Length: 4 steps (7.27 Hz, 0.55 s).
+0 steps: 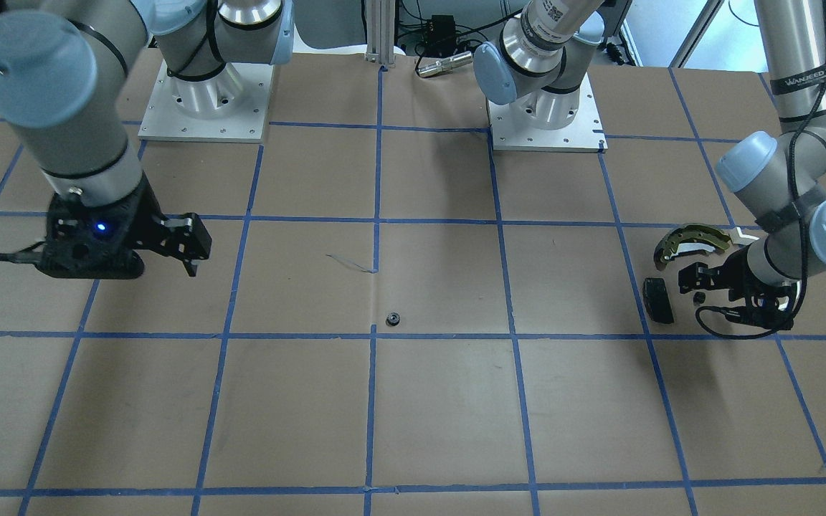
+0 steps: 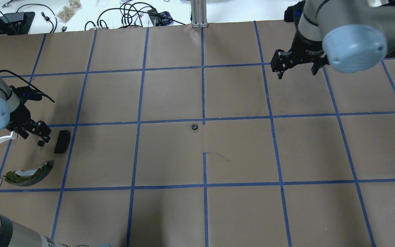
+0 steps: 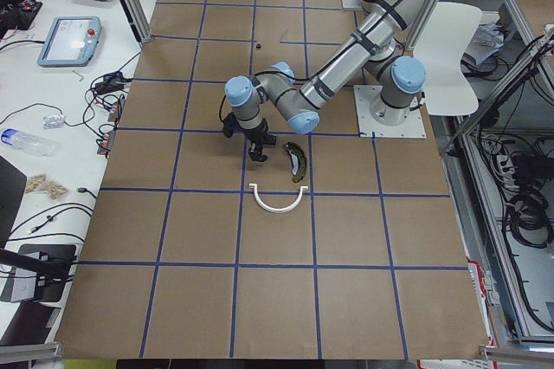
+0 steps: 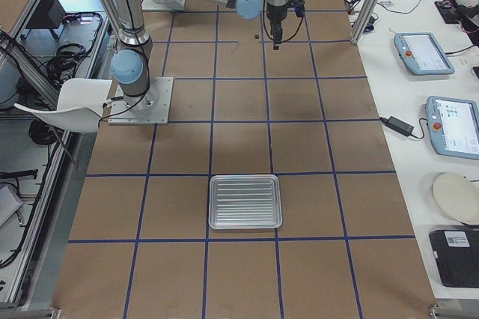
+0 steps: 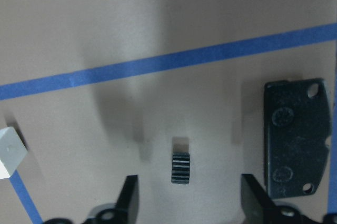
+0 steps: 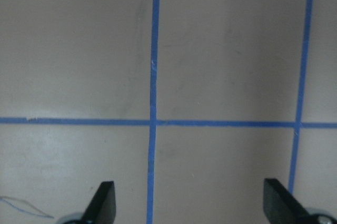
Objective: Place bearing gear from tray to pile
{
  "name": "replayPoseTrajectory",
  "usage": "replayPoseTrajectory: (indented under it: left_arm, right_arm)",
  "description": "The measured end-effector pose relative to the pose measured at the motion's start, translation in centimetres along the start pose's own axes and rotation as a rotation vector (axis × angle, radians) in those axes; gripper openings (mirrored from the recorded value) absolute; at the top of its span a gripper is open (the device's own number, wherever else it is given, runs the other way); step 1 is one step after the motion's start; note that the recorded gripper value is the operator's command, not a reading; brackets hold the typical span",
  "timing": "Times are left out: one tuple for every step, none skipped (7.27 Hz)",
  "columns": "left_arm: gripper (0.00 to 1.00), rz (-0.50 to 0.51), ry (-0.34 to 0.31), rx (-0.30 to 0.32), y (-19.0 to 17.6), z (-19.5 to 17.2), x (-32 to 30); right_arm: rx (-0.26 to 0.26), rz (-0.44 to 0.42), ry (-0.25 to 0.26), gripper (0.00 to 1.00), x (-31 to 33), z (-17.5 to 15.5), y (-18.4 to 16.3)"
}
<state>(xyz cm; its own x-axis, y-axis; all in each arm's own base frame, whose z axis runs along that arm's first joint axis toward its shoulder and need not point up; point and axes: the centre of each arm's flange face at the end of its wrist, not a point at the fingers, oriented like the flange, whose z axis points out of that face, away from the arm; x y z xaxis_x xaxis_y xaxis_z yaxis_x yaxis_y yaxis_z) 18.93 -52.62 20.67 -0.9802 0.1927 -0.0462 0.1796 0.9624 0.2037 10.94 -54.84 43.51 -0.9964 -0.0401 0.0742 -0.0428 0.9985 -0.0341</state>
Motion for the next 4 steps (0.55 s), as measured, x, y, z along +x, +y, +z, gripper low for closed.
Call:
replayPoseTrajectory:
  left_arm:
    - [1.00, 0.008, -0.024, 0.020, -1.2, -1.8, 1.9]
    - [1.00, -0.004, -0.046, 0.039, -2.7, -4.2, 5.0]
    - [1.00, -0.034, -0.049, 0.052, -4.1, -6.8, 8.8]
    - [1.00, -0.064, -0.032, 0.069, -5.5, -9.2, 12.9]
  right_arm:
    - [-0.008, 0.026, -0.010, 1.00, 0.0, -4.1, 1.6]
    - [0.000, 0.058, -0.026, 1.00, -1.4, -6.8, 3.3]
    - [0.007, 0.048, -0.036, 1.00, -3.1, -8.2, 4.5]
    - [0.014, -0.003, -0.042, 1.00, -4.0, -8.7, 5.2]
